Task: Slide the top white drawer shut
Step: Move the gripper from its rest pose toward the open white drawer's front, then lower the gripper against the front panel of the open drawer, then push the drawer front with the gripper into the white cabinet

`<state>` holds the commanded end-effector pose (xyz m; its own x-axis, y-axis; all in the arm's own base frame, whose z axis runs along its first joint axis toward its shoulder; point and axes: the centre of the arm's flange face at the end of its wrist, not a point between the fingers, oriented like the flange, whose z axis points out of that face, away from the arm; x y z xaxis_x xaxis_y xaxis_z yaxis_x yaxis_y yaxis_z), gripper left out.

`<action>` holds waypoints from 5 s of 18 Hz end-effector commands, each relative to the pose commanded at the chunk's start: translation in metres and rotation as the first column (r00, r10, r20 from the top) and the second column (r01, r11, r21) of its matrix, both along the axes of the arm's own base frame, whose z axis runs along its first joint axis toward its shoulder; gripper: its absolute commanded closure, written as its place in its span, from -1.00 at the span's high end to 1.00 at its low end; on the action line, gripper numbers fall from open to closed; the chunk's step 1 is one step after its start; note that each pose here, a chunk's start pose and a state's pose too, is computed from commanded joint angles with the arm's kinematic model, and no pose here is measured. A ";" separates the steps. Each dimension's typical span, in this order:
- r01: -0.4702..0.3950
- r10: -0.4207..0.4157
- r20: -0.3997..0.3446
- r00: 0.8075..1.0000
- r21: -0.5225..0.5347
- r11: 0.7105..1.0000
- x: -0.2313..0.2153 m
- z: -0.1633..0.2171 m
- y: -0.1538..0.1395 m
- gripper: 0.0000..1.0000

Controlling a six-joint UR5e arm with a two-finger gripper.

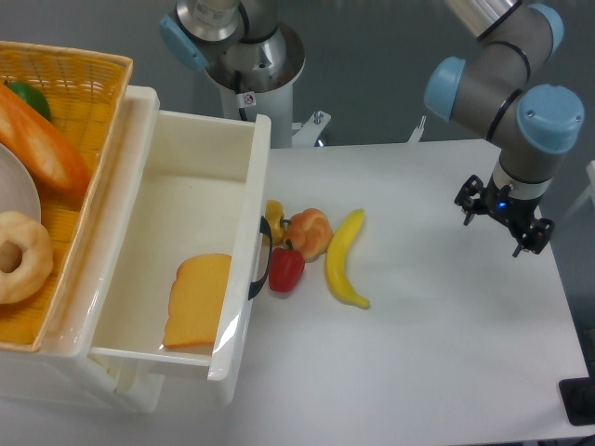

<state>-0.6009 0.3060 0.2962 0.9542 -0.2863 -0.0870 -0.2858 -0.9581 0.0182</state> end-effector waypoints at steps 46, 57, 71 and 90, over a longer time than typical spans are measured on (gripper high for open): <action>-0.600 0.484 0.612 0.626 -0.018 0.800 0.186 0.037 0.150 -1.00; -0.606 0.464 0.654 0.597 -0.011 0.796 0.195 0.046 0.157 -1.00; -0.607 0.461 0.660 0.593 -0.010 0.795 0.233 0.068 0.182 -1.00; -0.572 0.468 0.650 0.599 -0.063 0.818 0.304 0.067 0.229 -1.00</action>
<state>-0.2973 0.5353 0.3628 0.7838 0.2414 0.5721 0.3663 -0.9237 -0.1120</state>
